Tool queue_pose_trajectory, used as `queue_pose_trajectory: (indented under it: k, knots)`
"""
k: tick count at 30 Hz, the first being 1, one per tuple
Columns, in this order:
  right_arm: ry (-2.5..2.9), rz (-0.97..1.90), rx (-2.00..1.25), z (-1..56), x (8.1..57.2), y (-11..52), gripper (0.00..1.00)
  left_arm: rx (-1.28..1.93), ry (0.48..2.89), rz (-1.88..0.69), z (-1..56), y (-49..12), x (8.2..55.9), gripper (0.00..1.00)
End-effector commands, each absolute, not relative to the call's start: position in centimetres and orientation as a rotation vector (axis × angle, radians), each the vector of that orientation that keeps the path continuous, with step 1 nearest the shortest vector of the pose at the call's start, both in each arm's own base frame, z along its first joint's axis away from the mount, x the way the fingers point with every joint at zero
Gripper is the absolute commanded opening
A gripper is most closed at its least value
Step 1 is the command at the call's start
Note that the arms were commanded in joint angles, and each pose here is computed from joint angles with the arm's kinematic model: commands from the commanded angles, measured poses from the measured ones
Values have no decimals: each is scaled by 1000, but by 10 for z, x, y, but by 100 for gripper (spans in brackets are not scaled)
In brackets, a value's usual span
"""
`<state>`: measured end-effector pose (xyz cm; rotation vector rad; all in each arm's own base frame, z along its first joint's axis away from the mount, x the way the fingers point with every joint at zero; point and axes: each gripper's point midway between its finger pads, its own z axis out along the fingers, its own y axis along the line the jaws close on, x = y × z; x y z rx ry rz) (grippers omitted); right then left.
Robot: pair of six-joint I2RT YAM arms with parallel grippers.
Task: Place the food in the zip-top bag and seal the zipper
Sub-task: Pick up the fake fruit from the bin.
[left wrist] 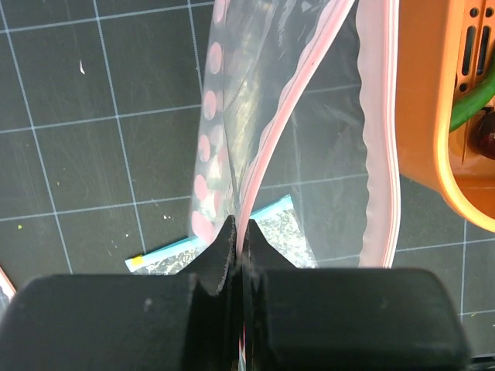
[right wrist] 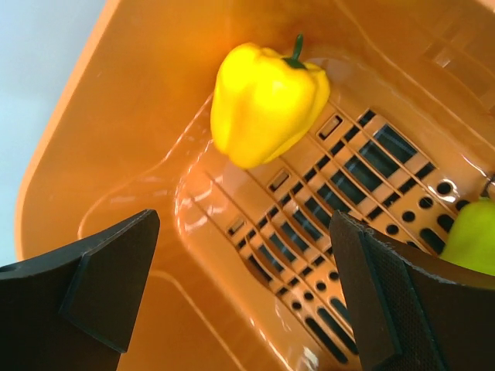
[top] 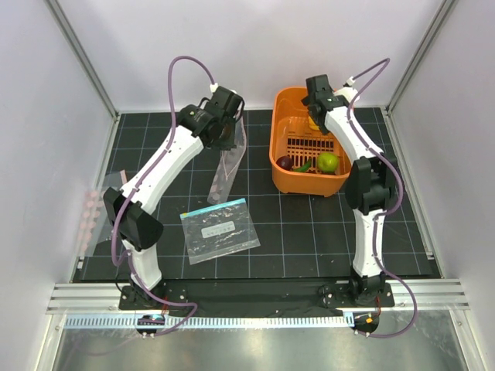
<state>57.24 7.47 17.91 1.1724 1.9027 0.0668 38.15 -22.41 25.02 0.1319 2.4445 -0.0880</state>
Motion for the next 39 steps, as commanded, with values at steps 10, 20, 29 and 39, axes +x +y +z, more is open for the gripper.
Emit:
queue_pose_trajectory:
  k: [10,20,29,39]
  knots:
    - [1592,102,1443,157,623,16,100,81,2358,-152,283,-223,381,0]
    - [1600,128,1509,114,646,10,100,65,2356,-142,285,-227,390,0]
    - [1661,151,1372,133,649,22,59,67,2366,-149,284,-229,389,0]
    - [1727,281,1081,221,606,58,40,125,2344,-139,298,-226,387,0]
